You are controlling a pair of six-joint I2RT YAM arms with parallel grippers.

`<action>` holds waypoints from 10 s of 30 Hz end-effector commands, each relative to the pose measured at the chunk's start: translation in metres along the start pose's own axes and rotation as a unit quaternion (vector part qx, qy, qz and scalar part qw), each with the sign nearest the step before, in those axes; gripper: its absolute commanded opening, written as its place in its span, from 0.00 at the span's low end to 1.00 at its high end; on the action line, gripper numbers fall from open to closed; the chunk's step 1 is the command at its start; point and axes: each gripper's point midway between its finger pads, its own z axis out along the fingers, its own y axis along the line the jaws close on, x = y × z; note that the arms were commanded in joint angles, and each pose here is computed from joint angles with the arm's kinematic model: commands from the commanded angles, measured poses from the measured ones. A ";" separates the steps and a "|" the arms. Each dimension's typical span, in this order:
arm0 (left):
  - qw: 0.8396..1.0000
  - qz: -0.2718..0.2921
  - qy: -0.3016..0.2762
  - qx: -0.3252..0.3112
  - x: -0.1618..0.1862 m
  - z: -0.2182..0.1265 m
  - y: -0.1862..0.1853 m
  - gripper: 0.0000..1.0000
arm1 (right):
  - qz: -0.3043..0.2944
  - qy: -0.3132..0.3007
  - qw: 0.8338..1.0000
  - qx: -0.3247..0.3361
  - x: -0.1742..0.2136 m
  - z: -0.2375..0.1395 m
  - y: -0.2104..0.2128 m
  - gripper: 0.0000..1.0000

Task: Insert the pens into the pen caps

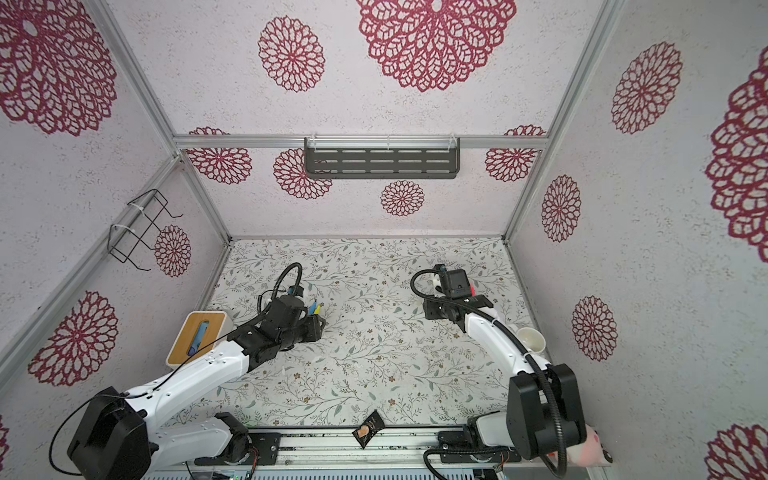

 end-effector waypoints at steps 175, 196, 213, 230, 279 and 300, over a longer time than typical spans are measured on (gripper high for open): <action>0.950 0.124 0.000 0.287 0.031 -0.013 -0.123 0.17 | 0.028 -0.039 0.913 -0.406 0.020 -0.025 0.252 0.21; 0.945 0.113 0.035 0.306 0.043 -0.005 -0.129 0.33 | 0.028 -0.051 0.910 -0.410 0.020 -0.032 0.251 0.18; 0.945 0.111 0.047 0.303 0.045 -0.001 -0.129 0.05 | 0.032 -0.059 0.911 -0.407 0.020 -0.033 0.248 0.18; 0.953 0.111 0.038 0.279 0.043 0.000 -0.119 0.00 | 0.017 -0.094 0.920 -0.381 0.006 -0.054 0.237 0.48; 0.962 0.114 0.017 0.246 0.037 -0.005 -0.099 0.00 | -0.030 0.088 0.987 0.129 -0.010 0.053 -0.027 0.51; 0.966 0.109 0.004 0.233 0.038 -0.011 -0.083 0.00 | -0.046 0.157 0.978 0.128 0.002 0.098 -0.039 0.44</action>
